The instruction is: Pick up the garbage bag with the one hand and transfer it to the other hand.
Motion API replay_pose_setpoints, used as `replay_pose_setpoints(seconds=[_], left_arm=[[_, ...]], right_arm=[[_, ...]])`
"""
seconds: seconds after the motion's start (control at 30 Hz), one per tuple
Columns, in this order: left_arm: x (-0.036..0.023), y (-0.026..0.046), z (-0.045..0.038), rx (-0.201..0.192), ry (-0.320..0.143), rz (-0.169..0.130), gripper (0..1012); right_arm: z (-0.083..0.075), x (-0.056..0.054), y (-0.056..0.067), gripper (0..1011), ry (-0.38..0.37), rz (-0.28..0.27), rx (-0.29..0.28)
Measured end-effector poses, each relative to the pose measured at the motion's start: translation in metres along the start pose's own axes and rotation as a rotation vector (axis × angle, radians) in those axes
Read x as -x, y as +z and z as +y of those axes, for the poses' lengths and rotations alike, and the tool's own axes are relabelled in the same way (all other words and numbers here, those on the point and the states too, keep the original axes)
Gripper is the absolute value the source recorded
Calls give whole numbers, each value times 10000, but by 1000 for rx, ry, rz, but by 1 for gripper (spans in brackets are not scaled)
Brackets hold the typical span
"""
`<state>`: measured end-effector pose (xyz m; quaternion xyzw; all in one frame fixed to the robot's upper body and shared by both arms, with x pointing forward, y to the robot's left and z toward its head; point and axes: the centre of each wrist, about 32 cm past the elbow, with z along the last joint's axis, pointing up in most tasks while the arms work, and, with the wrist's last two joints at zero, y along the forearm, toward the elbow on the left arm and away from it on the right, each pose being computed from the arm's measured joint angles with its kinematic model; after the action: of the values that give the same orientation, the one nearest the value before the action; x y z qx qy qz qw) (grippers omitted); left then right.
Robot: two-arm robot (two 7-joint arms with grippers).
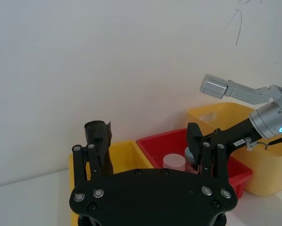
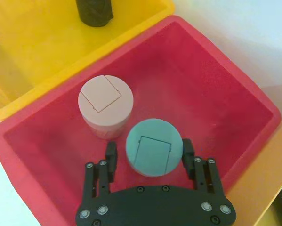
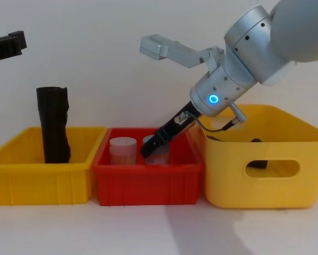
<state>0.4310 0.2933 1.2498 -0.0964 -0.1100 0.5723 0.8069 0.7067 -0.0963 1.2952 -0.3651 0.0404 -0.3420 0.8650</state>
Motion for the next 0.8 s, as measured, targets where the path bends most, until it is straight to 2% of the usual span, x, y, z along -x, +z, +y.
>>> replay_pose_setpoints(seconds=[0.2,0.8], left_arm=[[0,0,0,0,0,0,1001],[0,0,0,0,0,0,1001]], right_arm=[[1,2,1,667,0,0,0],[2,3,1,660,1,0,0]])
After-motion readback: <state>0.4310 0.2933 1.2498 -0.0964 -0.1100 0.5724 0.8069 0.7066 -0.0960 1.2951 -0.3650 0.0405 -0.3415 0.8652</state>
